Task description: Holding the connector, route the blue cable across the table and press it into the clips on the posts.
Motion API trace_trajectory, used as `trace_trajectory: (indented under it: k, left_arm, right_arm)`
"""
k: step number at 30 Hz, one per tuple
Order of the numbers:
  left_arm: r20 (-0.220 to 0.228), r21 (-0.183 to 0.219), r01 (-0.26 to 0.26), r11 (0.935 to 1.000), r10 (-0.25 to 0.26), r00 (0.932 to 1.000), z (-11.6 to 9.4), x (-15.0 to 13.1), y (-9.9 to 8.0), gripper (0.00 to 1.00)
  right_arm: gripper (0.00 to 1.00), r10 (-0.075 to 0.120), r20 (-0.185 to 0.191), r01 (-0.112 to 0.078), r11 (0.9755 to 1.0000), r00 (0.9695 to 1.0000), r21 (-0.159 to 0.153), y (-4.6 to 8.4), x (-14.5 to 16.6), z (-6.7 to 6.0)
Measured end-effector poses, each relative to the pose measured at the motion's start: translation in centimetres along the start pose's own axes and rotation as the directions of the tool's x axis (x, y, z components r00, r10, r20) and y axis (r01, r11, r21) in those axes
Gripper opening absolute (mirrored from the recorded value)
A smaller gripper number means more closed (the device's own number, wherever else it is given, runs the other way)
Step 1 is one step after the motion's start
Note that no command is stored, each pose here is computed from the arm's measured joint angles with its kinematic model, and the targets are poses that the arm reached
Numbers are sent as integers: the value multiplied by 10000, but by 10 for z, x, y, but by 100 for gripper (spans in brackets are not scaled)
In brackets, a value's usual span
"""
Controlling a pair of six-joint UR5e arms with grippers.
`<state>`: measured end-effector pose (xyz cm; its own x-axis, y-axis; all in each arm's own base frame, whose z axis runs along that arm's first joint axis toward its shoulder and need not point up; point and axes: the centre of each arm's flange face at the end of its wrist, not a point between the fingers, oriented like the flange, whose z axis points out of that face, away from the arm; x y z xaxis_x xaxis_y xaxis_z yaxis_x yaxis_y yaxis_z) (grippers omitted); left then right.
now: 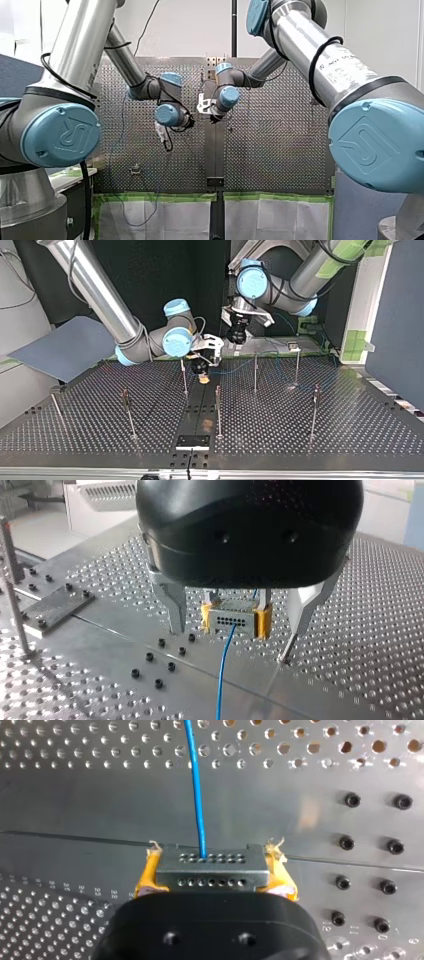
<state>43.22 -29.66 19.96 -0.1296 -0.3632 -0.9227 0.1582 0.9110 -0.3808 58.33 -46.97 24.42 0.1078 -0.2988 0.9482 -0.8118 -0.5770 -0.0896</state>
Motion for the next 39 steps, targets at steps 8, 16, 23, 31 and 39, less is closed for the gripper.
trace_trajectory:
  k: [8, 16, 23, 31, 39]
  left_arm:
    - [-348, -397, 63, 9992, -76, 9994, 17, 7, 0, 100]
    - [-190, -1148, 250, 9931, -273, 9994, 43, -3, 18, 100]
    - [287, -966, 388, 9946, -362, 9989, 64, -24, 13, 100]
    - [365, -936, 314, 9951, -280, 9989, 88, -35, 13, 100]
    - [-124, -1403, 102, 9901, -120, 9999, 109, -18, 28, 100]
  right_arm:
    - [0, -7, -27, 7, 10000, 10000, -16, 2, 2, 0]
    - [0, -8, -27, 8, 10000, 10000, -24, 3, 3, 0]
    - [0, -35, -34, 35, 10000, 10000, 21, -1, 2, -1]
    - [0, -19, -157, 20, 10000, 9999, 56, -2, 10, -1]
    - [0, 53, -325, -50, 9999, 9995, 115, 0, 21, -5]
